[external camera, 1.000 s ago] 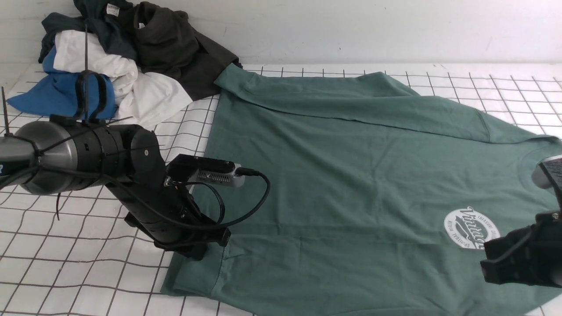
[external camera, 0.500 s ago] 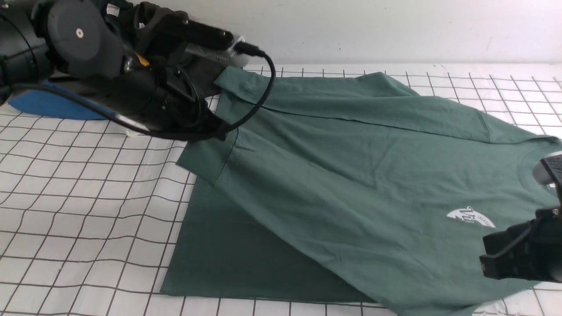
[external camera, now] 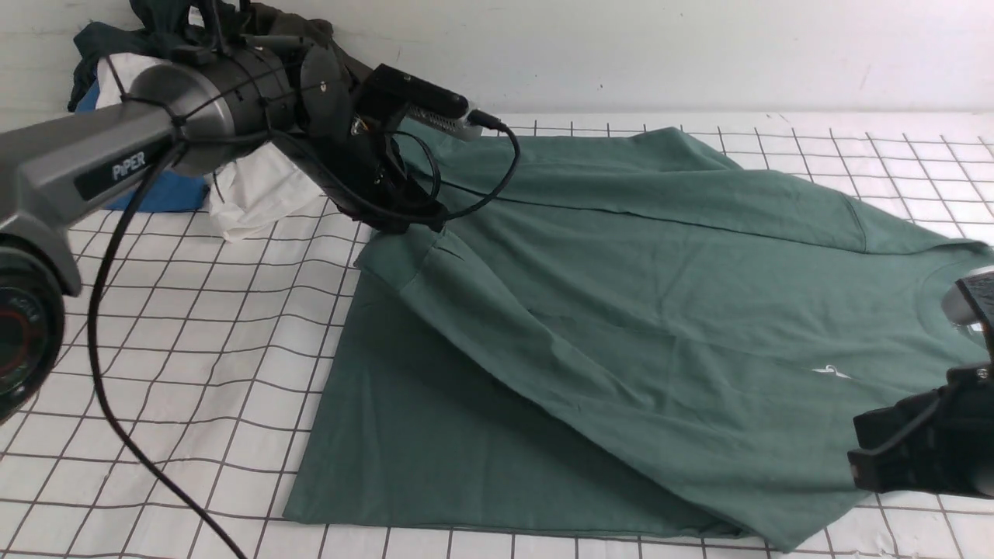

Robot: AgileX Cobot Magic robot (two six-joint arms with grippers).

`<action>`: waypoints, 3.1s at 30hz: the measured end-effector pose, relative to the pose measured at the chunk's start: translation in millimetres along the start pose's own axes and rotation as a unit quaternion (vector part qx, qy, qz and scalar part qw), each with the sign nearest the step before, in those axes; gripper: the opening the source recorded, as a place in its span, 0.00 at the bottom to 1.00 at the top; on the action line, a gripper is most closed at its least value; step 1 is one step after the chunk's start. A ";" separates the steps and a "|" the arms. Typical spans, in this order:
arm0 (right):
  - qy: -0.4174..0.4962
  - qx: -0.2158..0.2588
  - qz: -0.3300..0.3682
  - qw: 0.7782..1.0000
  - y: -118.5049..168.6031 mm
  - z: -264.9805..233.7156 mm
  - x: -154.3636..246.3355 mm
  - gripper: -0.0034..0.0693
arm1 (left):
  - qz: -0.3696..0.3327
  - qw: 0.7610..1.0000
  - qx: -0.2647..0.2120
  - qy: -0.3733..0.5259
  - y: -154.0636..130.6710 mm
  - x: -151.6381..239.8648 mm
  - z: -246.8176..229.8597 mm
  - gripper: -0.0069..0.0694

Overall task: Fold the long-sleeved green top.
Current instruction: Use the left arm to drag and place the cuff at the centered position on the left edge of the fabric, then use the left arm to clamp the cuff farthest from it

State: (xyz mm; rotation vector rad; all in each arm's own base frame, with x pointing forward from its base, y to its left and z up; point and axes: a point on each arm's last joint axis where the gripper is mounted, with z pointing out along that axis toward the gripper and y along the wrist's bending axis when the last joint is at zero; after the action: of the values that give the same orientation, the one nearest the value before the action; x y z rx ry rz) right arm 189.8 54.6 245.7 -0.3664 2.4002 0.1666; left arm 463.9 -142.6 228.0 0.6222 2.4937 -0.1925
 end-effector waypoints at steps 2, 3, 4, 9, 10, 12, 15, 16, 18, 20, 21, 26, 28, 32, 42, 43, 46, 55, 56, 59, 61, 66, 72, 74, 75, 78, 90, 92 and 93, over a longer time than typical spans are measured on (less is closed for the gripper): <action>0.000 0.000 0.000 1.000 0.0 0.0 0.0 0.03 | -0.004 1.000 0.001 0.002 5.3 -9.0 2.7 0.20; 0.000 0.000 0.000 1.000 0.0 0.0 0.0 0.03 | -0.004 1.000 0.001 -0.002 6.1 -12.1 0.7 0.21; -0.001 0.000 0.000 1.000 0.0 0.0 -0.1 0.03 | -0.005 1.000 0.001 -0.009 9.8 -20.3 -0.5 0.28; -0.005 0.000 0.000 1.000 -0.1 0.0 -0.9 0.03 | -0.024 0.999 -0.006 -0.032 25.2 -40.9 -0.5 0.59; -0.009 0.000 0.003 1.000 0.0 0.0 -1.6 0.03 | -0.035 0.999 -0.007 -0.034 28.8 -43.1 1.1 0.65; -0.019 -0.004 0.011 1.000 0.7 0.1 -3.5 0.03 | -0.061 0.997 -0.010 -0.039 36.3 -44.9 7.7 0.73; -0.024 -0.017 0.019 0.999 2.8 2.6 -5.5 0.03 | -0.103 0.993 -0.016 -0.047 51.0 -45.2 19.1 0.76; -0.020 -0.024 0.020 0.999 4.7 5.4 -5.5 0.03 | -0.115 0.992 -0.016 -0.050 56.0 -44.7 23.5 0.77; -0.002 -0.043 0.017 0.999 10.8 13.3 -3.9 0.03 | -0.130 0.990 -0.013 -0.055 62.7 -44.0 30.9 0.77; 0.027 -0.073 0.010 0.997 23.7 26.7 -0.8 0.03 | -0.150 0.987 0.000 -0.056 70.6 -40.2 44.3 0.77; 0.030 -0.077 0.009 0.997 25.2 28.0 -0.3 0.03 | -0.151 0.987 -0.001 -0.056 71.3 -39.9 45.3 0.77; 0.080 -0.156 -0.046 0.984 79.0 64.1 -13.7 0.03 | -0.158 0.987 0.034 -0.014 70.6 -32.7 50.7 0.77; 0.081 -0.176 -0.069 0.979 102.7 78.8 -29.2 0.03 | -0.142 0.989 0.045 0.019 67.4 -30.1 43.9 0.77; 0.068 -0.203 -0.131 0.968 149.3 106.4 -59.5 0.03 | -0.109 0.993 0.041 0.033 66.5 -32.5 30.0 0.77; 0.098 -0.230 -0.316 0.915 240.3 150.4 -70.1 0.29 | -0.096 0.995 -0.008 0.020 66.6 -40.9 -48.7 0.77; 0.099 -0.229 -0.322 0.913 244.3 154.9 -68.1 0.34 | -0.095 0.995 -0.012 0.018 63.9 -40.2 -64.1 0.77; 0.092 -0.230 -0.337 0.908 257.3 166.6 -59.4 0.46 | -0.084 0.996 -0.017 0.041 54.5 -24.4 -96.1 0.77; -0.014 -0.253 -0.385 0.887 305.7 163.9 -53.2 0.61 | -0.039 0.993 0.002 0.113 34.3 26.3 -123.5 0.77; -0.025 -0.252 -0.384 0.888 307.7 165.8 -53.4 0.61 | -0.040 0.993 0.003 0.113 33.9 26.8 -123.8 0.77; -0.033 -0.249 -0.386 0.888 309.3 172.3 -50.8 0.59 | -0.042 0.993 0.007 0.112 33.1 27.1 -123.0 0.77; -0.027 -0.245 -0.399 0.883 309.4 184.0 -42.9 0.52 | -0.045 0.993 0.013 0.111 32.0 26.8 -122.6 0.77; -0.040 -0.240 -0.420 0.874 310.0 187.2 -43.1 0.31 | -0.046 0.993 0.017 0.109 31.3 26.6 -122.5 0.77; -0.034 -0.242 -0.427 0.871 309.5 182.9 -44.3 0.05 | -0.047 0.996 0.007 0.074 33.5 20.4 -121.3 0.77; -0.019 -0.244 -0.430 0.869 307.7 176.4 -45.4 0.04 | -0.049 0.997 0.001 0.055 34.6 17.0 -120.9 0.77; -0.011 -0.246 -0.431 0.868 306.8 173.5 -45.6 0.04 | -0.050 0.998 0.000 0.045 34.9 15.3 -120.7 0.77; 0.012 -0.252 -0.430 0.867 304.5 164.6 -46.3 0.04 | -0.053 0.998 -0.002 0.023 35.5 11.2 -119.9 0.77; 0.048 -0.291 -0.441 0.848 324.1 144.6 -27.3 0.07 | -0.137 0.990 0.003 -0.024 47.5 1.6 -62.5 0.77; 0.054 -0.289 -0.424 0.856 322.0 145.0 -29.0 0.15 | -0.139 0.990 0.003 -0.021 53.1 -1.9 -41.0 0.77; 0.062 -0.289 -0.413 0.862 320.2 143.8 -30.0 0.21 | -0.139 0.990 0.002 -0.030 57.1 -9.3 -31.9 0.77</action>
State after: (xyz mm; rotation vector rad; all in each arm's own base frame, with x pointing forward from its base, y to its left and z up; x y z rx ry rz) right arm 203.1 397.1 164.1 -1.6749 2.0441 0.4702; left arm 482.2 -87.6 259.6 0.2623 2.5132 -0.3151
